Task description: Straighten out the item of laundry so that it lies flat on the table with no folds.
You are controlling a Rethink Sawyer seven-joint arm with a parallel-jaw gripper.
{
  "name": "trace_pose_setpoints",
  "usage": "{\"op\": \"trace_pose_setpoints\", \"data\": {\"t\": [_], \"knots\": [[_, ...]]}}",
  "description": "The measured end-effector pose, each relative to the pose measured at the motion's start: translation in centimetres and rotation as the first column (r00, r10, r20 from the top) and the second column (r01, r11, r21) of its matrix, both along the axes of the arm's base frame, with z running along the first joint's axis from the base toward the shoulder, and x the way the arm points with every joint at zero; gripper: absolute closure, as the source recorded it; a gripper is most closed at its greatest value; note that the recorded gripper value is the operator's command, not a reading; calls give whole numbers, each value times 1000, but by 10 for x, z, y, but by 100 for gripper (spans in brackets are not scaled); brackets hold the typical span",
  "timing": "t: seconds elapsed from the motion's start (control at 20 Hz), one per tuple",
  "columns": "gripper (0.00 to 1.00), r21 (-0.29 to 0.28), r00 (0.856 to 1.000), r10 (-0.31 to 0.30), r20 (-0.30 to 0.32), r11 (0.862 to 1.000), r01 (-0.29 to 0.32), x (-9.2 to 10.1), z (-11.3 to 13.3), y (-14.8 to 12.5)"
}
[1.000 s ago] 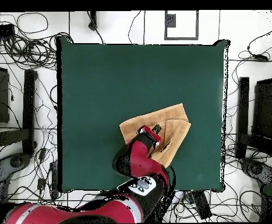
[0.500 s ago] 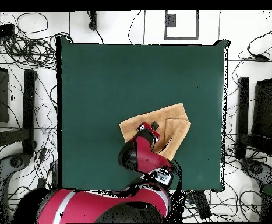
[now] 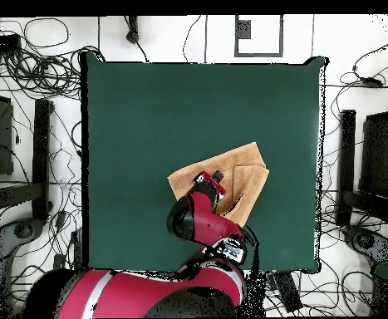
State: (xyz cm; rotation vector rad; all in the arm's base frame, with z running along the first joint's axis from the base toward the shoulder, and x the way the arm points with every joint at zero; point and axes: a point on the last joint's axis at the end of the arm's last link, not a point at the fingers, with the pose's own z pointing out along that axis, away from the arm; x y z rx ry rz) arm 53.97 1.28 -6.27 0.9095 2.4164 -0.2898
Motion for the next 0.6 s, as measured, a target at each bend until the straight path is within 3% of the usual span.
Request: {"op": "trace_pose_setpoints", "data": {"t": [0.6], "knots": [[100, 81, 992, -114, 47, 991, 110, 24, 0, 22]]}}
